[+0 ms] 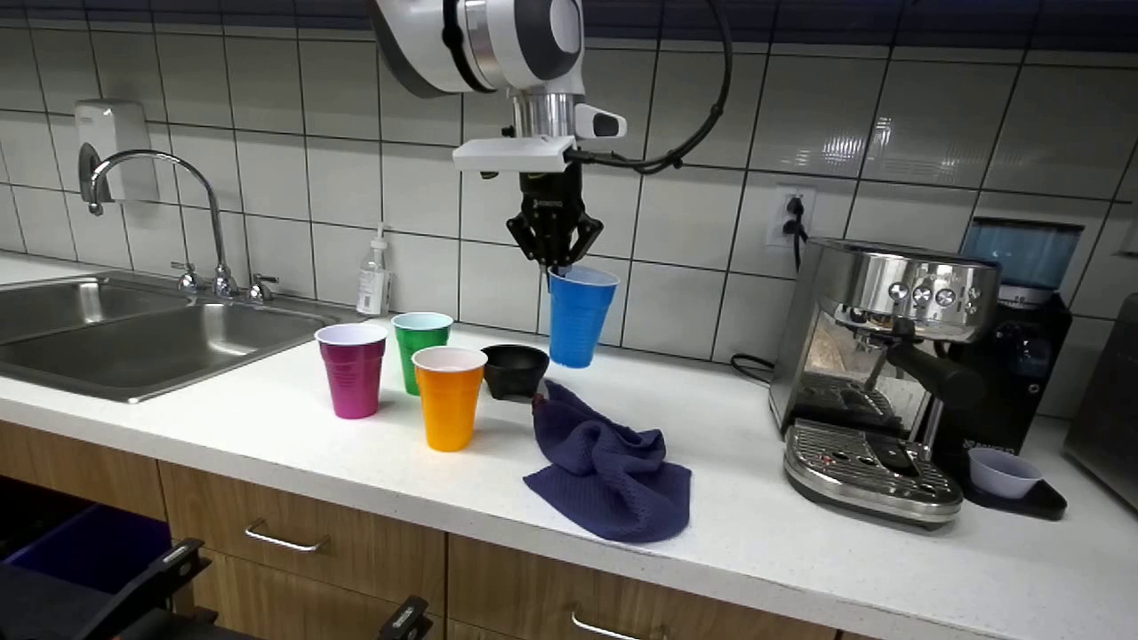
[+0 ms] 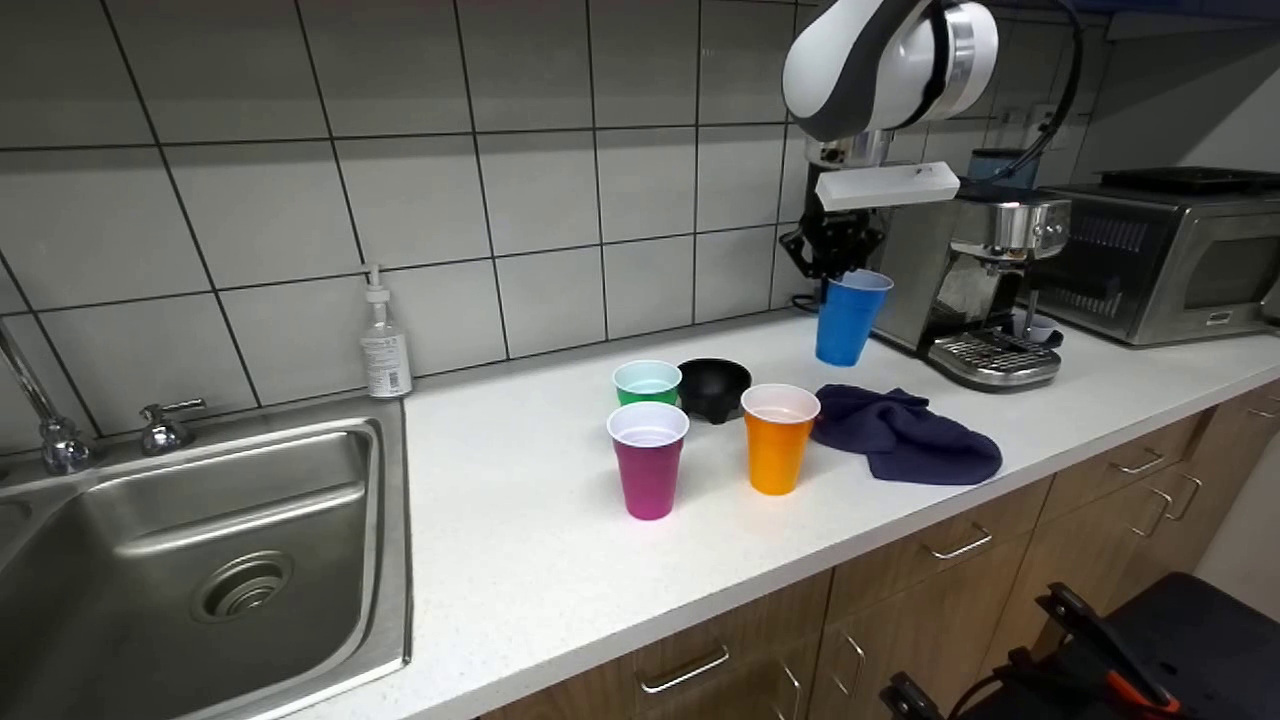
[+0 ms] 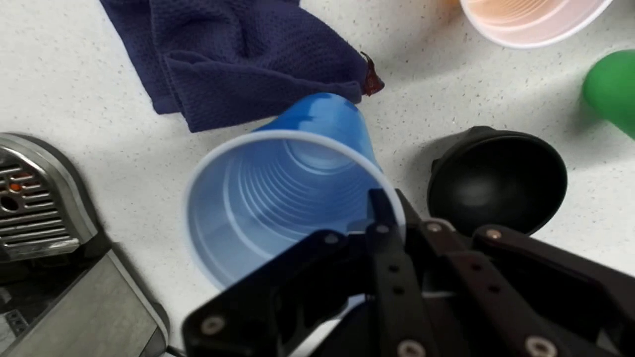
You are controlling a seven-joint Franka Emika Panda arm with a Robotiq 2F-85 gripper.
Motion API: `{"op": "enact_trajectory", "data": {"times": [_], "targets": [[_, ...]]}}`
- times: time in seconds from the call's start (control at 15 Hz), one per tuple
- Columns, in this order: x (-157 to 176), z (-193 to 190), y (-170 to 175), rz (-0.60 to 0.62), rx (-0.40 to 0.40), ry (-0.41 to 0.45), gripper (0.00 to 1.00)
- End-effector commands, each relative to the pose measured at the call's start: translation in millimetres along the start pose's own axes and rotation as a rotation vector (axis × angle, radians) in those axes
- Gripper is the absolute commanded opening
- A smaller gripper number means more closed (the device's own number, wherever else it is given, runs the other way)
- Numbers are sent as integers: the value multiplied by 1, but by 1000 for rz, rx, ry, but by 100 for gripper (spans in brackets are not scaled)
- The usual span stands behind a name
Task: Stack the four cups together.
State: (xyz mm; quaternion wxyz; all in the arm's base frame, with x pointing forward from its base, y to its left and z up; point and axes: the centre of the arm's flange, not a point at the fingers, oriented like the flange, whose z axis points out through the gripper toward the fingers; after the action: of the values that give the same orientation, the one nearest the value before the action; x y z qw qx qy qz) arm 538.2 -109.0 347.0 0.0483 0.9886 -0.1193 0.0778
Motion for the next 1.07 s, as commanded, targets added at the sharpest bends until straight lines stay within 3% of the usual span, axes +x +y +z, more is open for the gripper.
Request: {"op": "enact_trajectory", "data": {"times": [0.0,1.0], "targets": [[-36,-28,-7,-39,29,31,1],[-101,-67,-75,-212,92,59,1]]}}
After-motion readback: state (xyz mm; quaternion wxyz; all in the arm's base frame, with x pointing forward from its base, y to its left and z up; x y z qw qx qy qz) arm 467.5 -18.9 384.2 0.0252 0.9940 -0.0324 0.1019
